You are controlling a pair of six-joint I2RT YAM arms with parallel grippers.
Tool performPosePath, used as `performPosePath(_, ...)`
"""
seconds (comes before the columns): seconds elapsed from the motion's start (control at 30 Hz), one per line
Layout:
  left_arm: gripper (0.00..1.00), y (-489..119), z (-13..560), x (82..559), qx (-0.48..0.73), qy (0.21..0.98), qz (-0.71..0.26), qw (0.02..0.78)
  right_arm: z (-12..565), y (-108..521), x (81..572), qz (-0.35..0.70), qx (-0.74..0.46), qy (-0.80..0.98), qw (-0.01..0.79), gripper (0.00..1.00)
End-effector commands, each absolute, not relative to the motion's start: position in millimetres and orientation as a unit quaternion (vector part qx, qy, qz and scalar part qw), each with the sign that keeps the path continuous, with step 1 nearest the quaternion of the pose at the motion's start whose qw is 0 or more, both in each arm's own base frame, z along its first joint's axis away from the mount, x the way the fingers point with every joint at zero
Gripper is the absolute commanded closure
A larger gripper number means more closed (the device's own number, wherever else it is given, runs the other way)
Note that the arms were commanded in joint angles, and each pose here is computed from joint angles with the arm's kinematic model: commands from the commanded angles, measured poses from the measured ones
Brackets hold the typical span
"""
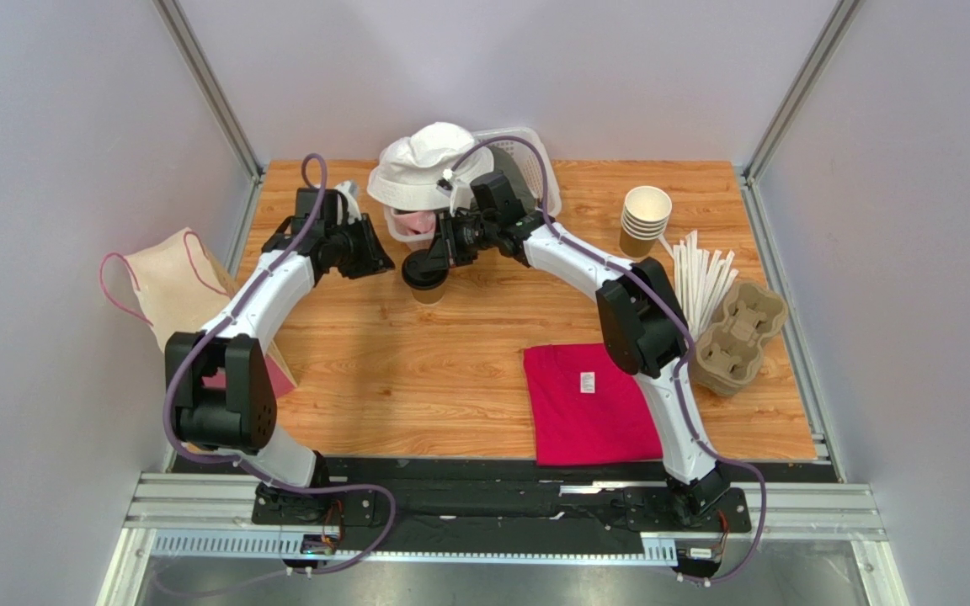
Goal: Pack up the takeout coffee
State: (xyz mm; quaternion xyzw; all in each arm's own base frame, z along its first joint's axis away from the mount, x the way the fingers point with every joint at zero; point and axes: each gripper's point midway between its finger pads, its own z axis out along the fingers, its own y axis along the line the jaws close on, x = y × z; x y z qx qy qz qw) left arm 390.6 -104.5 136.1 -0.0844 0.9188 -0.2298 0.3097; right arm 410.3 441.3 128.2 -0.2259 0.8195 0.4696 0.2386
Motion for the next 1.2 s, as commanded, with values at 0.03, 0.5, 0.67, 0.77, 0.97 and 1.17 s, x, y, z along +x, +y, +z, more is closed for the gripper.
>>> performPosePath(0.03, 0.69, -113.7, 167.5, 399.6, -0.044, 0.907, -0.213, 0.361, 67.8, 423.8, 405.3, 0.419, -0.207, 0.862, 0.196, 0.87)
performPosePath(0.5, 0.77, -121.7, 97.5, 395.9, -0.062, 0.947, -0.179, 0.261, 66.2, 422.4, 406.1, 0.417, -0.207, 0.863, 0.197, 0.86)
performPosePath(0.67, 0.79, -119.4, 91.7, 395.1, -0.059, 0.951, -0.170, 0.253, 64.6, 420.5, 405.9, 0.416, -0.205, 0.864, 0.194, 0.86)
performPosePath(0.77, 0.79, -118.9, 106.3, 400.6, -0.054, 0.944, -0.173, 0.276, 64.5, 421.1, 405.3, 0.416, -0.206, 0.864, 0.194, 0.86)
performPosePath(0.97, 0.78, -120.6, 158.4, 413.5, -0.037, 0.917, -0.187, 0.351, 66.4, 419.9, 407.2, 0.418, -0.208, 0.862, 0.197, 0.86)
performPosePath(1.17, 0.79, -118.8, 167.5, 415.3, -0.039, 0.914, -0.183, 0.360, 67.4, 419.7, 406.1, 0.419, -0.207, 0.862, 0.195, 0.86)
